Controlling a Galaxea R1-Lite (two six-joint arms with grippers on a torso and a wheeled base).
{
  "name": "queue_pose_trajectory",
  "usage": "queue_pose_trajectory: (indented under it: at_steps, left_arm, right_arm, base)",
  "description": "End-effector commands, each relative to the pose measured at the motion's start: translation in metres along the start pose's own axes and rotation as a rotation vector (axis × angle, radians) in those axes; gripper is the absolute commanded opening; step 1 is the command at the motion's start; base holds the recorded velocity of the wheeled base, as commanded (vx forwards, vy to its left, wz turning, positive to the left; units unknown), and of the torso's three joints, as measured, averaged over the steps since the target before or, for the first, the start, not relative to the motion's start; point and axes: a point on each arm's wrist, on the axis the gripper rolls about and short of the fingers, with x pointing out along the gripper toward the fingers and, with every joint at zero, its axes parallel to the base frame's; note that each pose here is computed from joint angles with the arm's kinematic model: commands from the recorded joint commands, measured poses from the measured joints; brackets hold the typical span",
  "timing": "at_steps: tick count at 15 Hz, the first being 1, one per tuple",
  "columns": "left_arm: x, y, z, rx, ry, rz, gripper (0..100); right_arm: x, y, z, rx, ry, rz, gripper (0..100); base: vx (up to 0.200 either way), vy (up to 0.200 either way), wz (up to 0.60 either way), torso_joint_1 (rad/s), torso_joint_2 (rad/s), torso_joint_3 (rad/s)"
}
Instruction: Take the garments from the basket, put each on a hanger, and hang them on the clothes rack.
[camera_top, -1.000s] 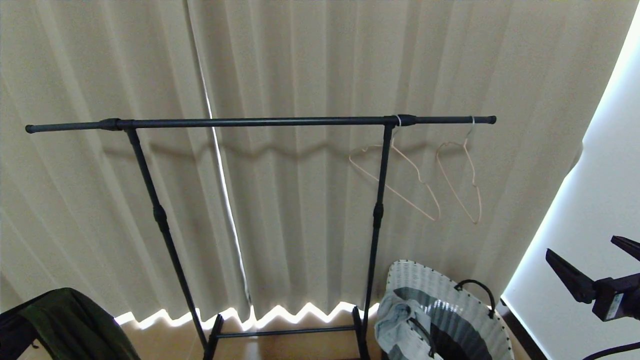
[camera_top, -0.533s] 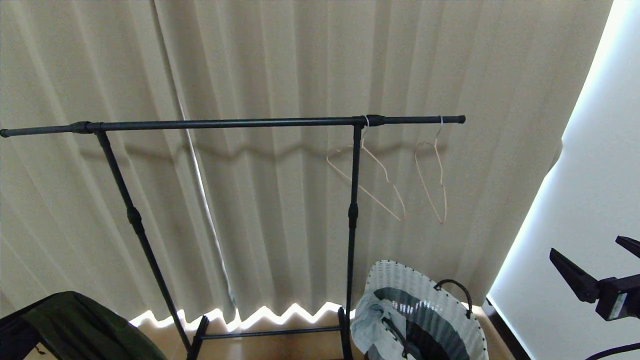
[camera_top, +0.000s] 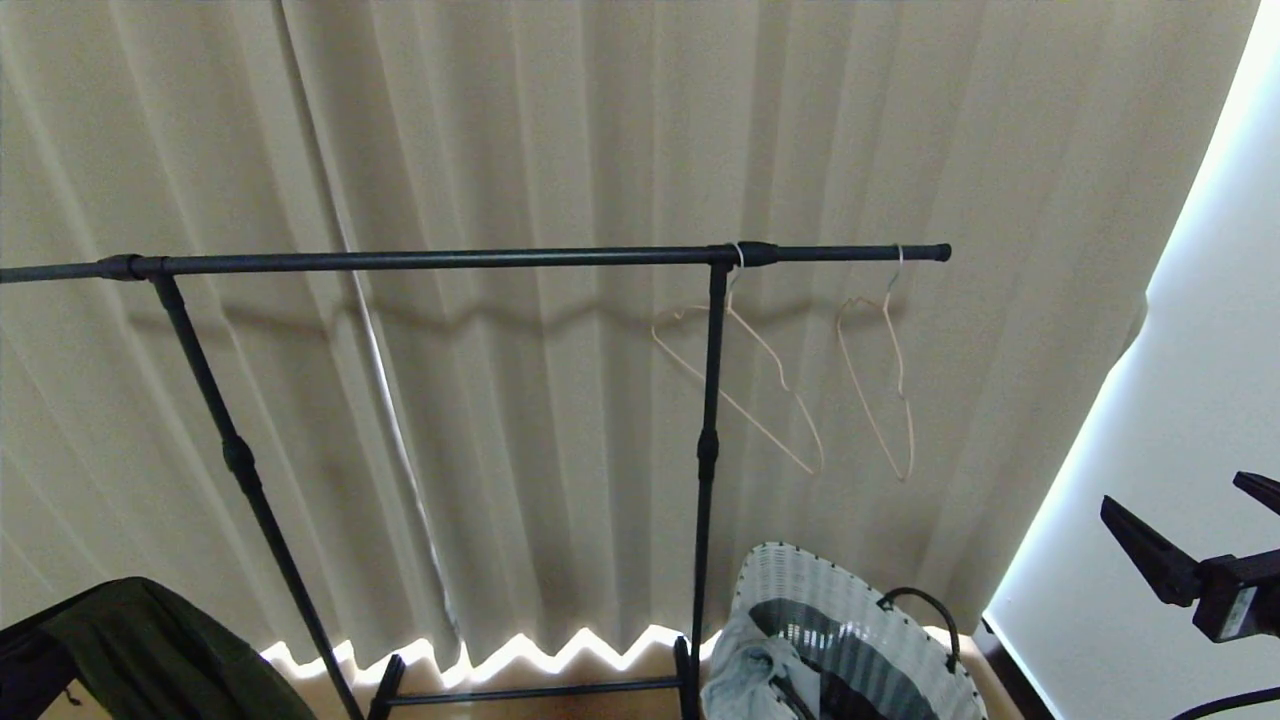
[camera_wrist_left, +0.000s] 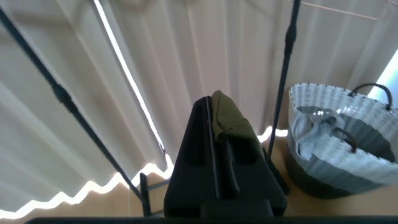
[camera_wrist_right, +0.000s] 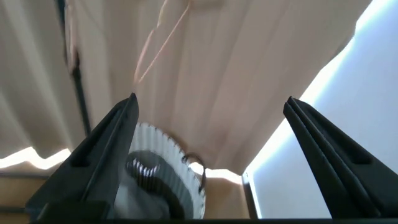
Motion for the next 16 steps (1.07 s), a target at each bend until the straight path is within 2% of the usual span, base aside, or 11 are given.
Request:
queue_pose_trajectory:
  at_steps: [1, 8, 12, 15, 16]
  left_arm:
    - [0.001, 0.0, -0.001, 0.001, 0.006, -0.001, 0]
    - [0.001, 0.0, -0.002, 0.001, 0.009, -0.002, 0]
    - [0.001, 0.0, -0.003, -0.001, 0.018, -0.002, 0]
    - [0.003, 0.0, -0.002, 0.0, 0.021, -0.004, 0]
    - [0.004, 0.0, -0.002, -0.001, 0.027, -0.005, 0]
  right_arm:
    - [-0.002, 0.0, 0.0, 0.0, -0.005, 0.002, 100]
    - [-0.004, 0.001, -0.004, -0.001, 0.008, 0.004, 100]
    - [-0.02, 0.002, -0.017, 0.005, 0.043, 0.014, 100]
    - [-0.016, 0.004, -0.01, -0.006, 0.05, 0.055, 100]
    - [-0.006, 0.004, 0.007, -0.008, 0.061, 0.081, 100]
  base:
    - [0.2, 0.0, 0.0, 0.007, 0.0, 0.012]
    - [0.2, 0.0, 0.0, 0.006, 0.0, 0.002]
    - [0.0, 0.0, 0.0, 0.0, 0.0, 0.0]
    - [0.0, 0.0, 0.0, 0.0, 0.0, 0.0]
    - [0.0, 0.0, 0.0, 0.0, 0.0, 0.0]
